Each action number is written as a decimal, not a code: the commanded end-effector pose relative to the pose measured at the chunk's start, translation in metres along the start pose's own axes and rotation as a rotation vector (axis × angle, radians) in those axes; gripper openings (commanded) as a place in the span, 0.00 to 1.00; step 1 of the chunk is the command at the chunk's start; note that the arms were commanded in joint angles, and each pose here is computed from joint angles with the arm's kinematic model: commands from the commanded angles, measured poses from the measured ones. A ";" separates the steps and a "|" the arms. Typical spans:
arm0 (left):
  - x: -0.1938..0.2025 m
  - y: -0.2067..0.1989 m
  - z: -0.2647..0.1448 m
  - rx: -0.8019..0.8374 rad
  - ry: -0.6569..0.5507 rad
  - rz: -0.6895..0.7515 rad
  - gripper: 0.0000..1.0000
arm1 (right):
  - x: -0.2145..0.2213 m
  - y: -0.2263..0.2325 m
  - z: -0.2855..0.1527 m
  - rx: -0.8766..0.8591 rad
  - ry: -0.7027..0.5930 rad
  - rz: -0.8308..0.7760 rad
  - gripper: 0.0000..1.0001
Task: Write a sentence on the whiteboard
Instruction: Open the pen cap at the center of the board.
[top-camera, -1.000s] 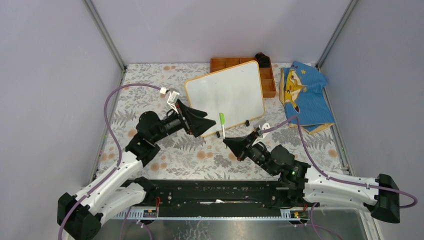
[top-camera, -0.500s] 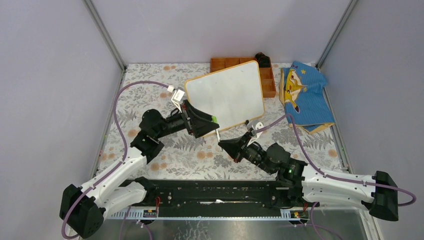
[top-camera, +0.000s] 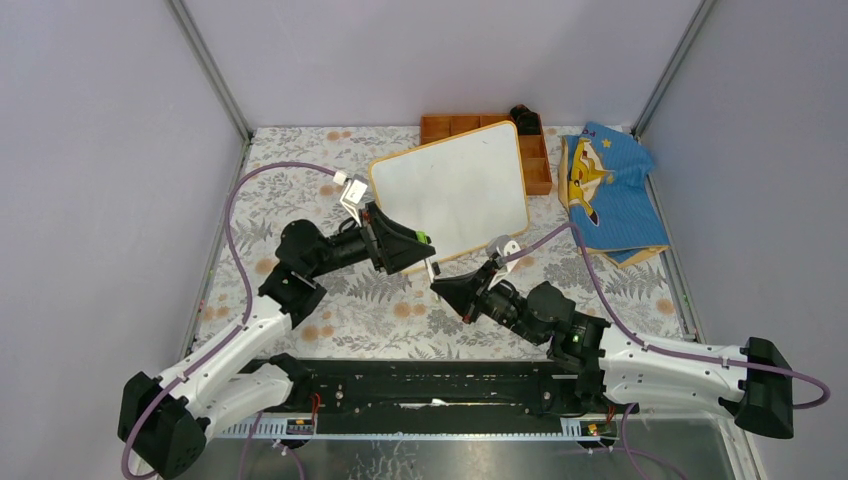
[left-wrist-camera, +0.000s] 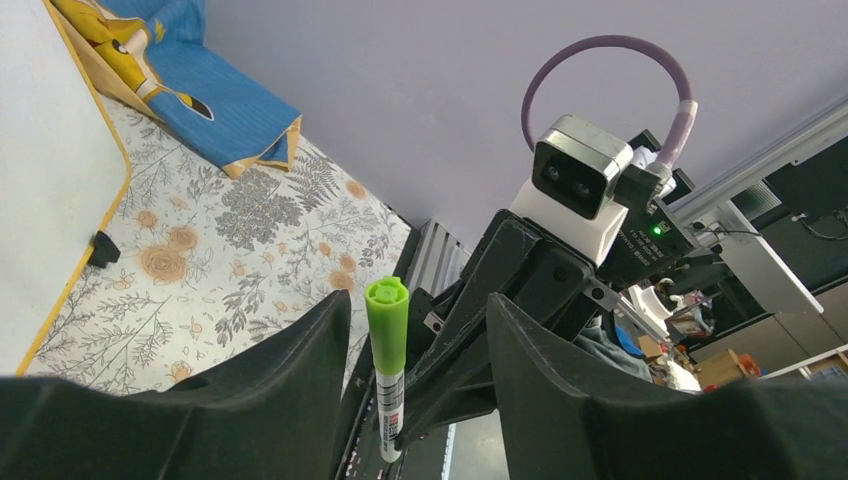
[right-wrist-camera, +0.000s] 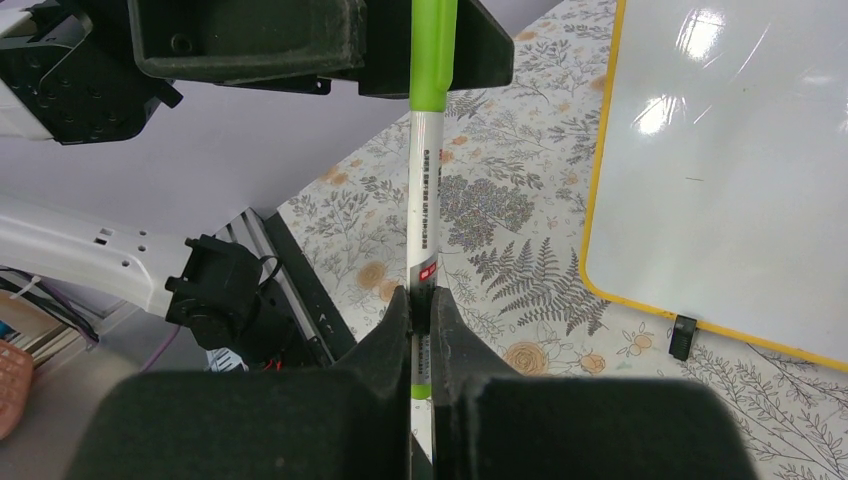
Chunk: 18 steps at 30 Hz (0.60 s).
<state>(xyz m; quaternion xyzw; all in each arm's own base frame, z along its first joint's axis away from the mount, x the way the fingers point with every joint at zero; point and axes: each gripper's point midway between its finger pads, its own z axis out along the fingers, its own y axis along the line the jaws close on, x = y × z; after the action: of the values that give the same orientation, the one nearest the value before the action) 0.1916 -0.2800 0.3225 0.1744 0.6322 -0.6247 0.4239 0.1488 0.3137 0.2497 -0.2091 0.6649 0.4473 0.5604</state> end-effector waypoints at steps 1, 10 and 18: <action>-0.010 -0.016 -0.002 0.049 -0.035 0.062 0.57 | -0.029 0.012 0.004 -0.032 -0.068 0.006 0.00; -0.007 -0.015 -0.003 0.048 -0.028 0.060 0.40 | -0.029 0.013 0.005 -0.035 -0.062 0.007 0.00; -0.005 -0.014 -0.005 0.044 -0.028 0.063 0.07 | -0.030 0.017 0.006 -0.049 -0.056 0.015 0.00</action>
<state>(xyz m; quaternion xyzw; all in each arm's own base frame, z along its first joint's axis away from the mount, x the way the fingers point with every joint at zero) 0.1909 -0.2780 0.3258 0.1796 0.6265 -0.6206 0.4360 0.1463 0.3175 0.2559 -0.2144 0.6597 0.4558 0.5578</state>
